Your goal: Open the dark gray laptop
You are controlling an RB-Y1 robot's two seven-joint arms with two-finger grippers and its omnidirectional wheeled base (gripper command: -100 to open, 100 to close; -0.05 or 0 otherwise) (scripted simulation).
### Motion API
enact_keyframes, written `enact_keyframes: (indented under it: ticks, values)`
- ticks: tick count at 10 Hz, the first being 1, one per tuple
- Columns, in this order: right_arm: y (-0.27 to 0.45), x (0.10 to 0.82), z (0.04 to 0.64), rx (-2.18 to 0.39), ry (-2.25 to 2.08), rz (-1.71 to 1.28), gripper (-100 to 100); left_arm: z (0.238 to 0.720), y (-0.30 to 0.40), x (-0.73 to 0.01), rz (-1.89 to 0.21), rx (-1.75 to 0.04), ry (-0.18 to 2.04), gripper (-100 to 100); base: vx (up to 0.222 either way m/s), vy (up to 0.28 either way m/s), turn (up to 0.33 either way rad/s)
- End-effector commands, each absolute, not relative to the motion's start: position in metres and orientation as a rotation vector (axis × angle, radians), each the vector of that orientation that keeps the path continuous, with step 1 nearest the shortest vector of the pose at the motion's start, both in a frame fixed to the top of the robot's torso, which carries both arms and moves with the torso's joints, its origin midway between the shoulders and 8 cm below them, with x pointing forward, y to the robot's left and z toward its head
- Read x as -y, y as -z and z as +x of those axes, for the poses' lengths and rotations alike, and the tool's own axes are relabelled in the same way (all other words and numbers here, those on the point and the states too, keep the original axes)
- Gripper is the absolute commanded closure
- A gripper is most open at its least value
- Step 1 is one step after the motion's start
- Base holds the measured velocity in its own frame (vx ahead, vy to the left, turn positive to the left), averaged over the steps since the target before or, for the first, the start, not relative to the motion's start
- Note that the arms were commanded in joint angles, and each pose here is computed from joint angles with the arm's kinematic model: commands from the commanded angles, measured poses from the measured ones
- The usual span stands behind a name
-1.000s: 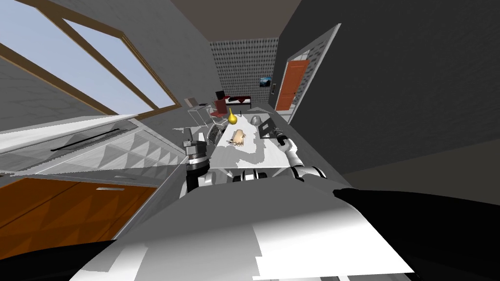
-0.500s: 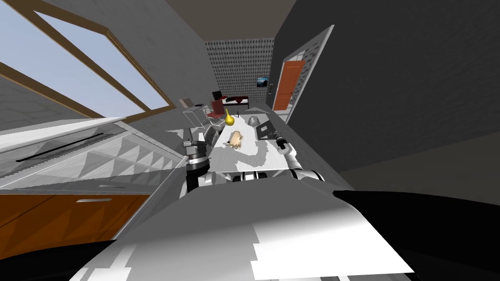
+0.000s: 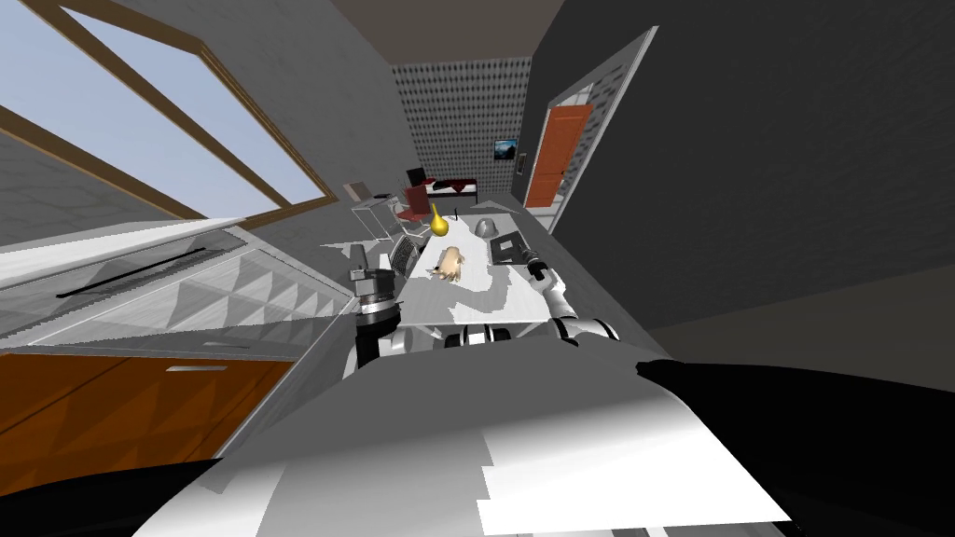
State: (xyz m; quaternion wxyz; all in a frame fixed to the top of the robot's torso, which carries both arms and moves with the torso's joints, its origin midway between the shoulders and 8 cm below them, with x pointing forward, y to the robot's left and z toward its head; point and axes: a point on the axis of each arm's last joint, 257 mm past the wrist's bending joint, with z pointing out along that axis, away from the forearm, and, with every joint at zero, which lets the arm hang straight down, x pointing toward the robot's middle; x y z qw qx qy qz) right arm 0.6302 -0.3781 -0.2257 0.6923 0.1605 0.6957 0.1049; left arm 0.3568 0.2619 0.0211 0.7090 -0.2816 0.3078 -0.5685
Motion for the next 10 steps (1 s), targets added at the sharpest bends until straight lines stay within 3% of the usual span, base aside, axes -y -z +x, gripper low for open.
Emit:
enact_keyframes:
  ticks: [1, 4, 5, 10]
  values:
    - [0.211, 0.384, 0.641, -1.552, -0.220, 0.372, -100, 0.357, -0.021, -0.262, -0.625, -0.683, 1.262, 0, -0.066, -0.020, 0.047]
    - [0.203, 0.385, 0.647, -1.549, -0.214, 0.377, -100, 0.357, -0.021, -0.262, -0.625, -0.683, 1.262, 0, -0.053, -0.014, 0.038]
    - [0.202, 0.386, 0.648, -1.549, -0.213, 0.379, 0, 0.357, -0.021, -0.262, -0.625, -0.683, 1.262, 0, -0.006, -0.002, -0.003]
    - [0.202, 0.386, 0.647, -1.549, -0.213, 0.379, 0, 0.357, -0.021, -0.262, -0.625, -0.683, 1.262, 0, 0.000, 0.000, 0.000]
